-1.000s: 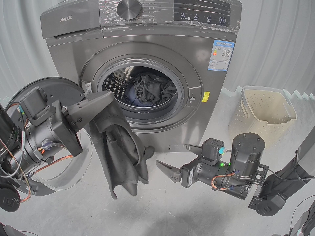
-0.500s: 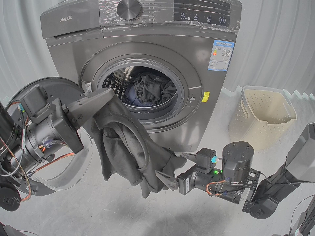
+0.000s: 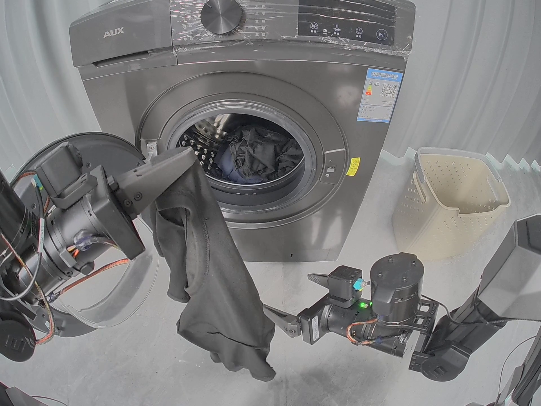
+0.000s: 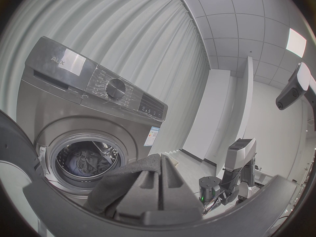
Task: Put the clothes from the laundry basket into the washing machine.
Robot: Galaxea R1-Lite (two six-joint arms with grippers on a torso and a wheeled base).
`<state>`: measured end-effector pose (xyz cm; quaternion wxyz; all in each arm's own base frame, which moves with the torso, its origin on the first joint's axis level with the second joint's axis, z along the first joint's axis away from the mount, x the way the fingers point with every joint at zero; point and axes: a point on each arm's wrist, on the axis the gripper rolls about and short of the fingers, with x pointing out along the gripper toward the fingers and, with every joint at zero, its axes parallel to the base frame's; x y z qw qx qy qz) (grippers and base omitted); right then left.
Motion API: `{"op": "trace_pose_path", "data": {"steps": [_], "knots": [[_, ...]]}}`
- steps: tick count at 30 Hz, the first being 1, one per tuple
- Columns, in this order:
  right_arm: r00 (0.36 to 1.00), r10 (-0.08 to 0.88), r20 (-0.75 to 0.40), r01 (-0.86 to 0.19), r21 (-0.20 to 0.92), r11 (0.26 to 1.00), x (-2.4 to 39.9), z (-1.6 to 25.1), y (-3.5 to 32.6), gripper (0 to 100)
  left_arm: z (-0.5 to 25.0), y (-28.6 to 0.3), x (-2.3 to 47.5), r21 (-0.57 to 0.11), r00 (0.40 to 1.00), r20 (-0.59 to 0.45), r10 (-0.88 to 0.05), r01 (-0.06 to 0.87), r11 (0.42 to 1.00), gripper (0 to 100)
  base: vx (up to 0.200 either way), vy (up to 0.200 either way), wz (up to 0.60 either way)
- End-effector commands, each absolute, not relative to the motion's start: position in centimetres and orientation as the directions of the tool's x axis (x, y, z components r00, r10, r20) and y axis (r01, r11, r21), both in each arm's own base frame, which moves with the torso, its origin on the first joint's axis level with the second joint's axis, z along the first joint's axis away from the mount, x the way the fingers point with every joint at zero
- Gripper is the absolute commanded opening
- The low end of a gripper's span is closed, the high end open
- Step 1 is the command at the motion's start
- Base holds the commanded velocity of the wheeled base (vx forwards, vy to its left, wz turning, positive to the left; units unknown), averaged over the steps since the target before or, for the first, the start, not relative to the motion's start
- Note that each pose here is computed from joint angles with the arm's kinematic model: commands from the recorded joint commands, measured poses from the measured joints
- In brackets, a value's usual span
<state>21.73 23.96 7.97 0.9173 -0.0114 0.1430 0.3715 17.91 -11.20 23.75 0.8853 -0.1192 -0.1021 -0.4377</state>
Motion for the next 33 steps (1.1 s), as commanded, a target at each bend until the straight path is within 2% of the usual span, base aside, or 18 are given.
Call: {"op": "trace_pose_path", "data": {"steps": [1, 14, 27, 33], "knots": [[0.675, 0.684, -0.277, -0.692, 0.085, 0.717, 21.4, 7.8, 24.1, 100, 23.8, -11.2, 17.9, -0.123, 0.599, 0.285, -0.748, 0.797, 0.592, 0, 0.000, 0.000, 0.00], [0.633, 0.714, -0.299, -0.726, 0.091, 0.681, 20.3, 7.0, 25.5, 100, 23.5, -11.3, 18.7, -0.140, 0.638, 0.277, -0.719, 0.767, 0.627, 0, 0.000, 0.000, 0.00], [0.564, 0.790, -0.239, -0.793, 0.109, 0.599, 20.3, 5.4, 28.9, 100, 23.4, -11.8, 19.8, -0.153, 0.683, 0.271, -0.678, 0.726, 0.670, 0, 0.000, 0.000, 0.00], [0.510, 0.831, -0.222, -0.829, 0.132, 0.544, 19.0, 5.0, 31.2, 100, 23.3, -11.9, 20.2, -0.160, 0.698, 0.269, -0.663, 0.711, 0.684, 0, 0.000, 0.000, 0.00]]}}
